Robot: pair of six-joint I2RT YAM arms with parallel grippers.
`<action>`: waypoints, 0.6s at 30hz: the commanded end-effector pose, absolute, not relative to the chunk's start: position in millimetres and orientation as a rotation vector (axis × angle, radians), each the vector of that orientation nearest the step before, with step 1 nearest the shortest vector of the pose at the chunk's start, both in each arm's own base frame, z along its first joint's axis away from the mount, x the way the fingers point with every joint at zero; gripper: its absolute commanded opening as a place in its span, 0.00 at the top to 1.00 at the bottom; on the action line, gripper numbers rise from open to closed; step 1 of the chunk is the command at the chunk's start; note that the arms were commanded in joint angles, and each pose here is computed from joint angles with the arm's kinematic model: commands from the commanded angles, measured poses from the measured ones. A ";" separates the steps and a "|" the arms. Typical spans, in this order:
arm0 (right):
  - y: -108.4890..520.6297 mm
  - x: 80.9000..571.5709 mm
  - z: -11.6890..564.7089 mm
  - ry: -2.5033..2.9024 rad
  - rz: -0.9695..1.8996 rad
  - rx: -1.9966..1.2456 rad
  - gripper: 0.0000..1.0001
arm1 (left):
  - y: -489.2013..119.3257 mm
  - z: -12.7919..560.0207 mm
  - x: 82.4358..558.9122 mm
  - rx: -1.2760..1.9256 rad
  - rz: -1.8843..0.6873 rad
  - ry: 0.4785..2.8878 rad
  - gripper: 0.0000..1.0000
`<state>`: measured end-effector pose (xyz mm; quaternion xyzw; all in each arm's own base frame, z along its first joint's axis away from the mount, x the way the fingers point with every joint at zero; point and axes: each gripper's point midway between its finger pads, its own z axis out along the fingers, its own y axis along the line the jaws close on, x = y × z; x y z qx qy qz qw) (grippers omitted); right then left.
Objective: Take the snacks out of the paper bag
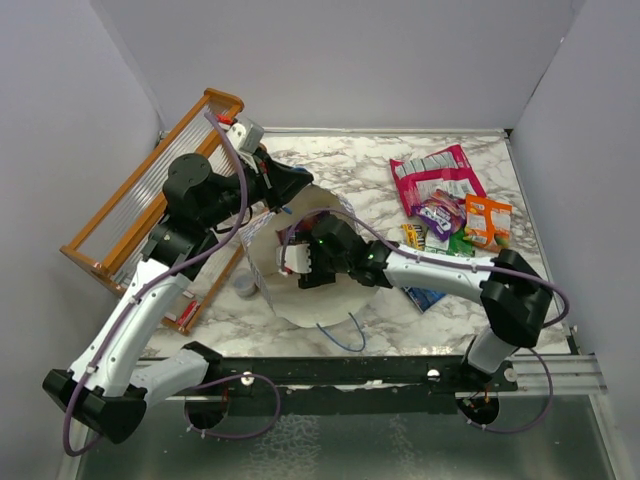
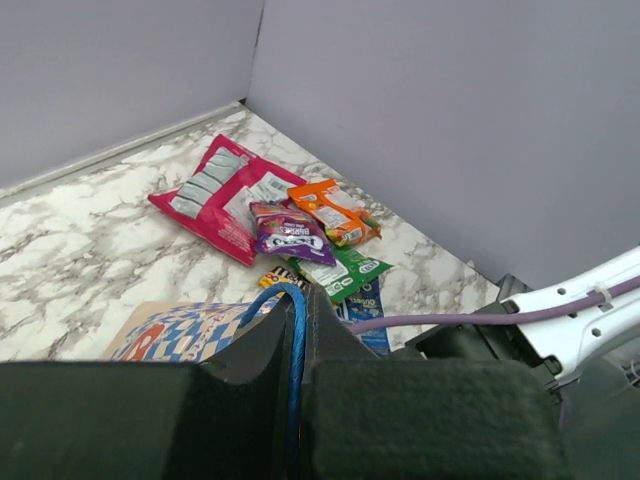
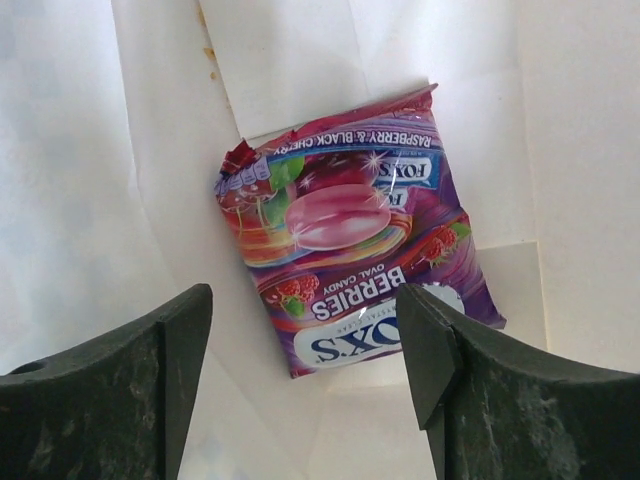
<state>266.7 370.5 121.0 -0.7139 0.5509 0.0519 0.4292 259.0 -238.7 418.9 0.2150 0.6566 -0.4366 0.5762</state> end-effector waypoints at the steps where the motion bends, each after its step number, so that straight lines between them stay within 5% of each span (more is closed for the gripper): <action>1: 384.4 282.6 113.3 1.273 -0.036 -1.861 0.24 | -244.7 446.4 240.1 0.612 -1.073 1.376 1.00; 6: 383.5 301.4 104.2 1.311 -0.161 -1.826 0.18 | -246.3 451.8 233.1 0.646 -1.089 1.329 1.00; 8: 385.8 304.6 103.5 1.310 -0.170 -1.810 0.01 | -247.2 452.8 230.0 0.656 -1.100 1.310 1.00; 18: 406.2 315.8 106.4 1.235 -0.165 -1.790 0.01 | -254.6 434.2 219.2 0.722 -1.169 1.321 1.00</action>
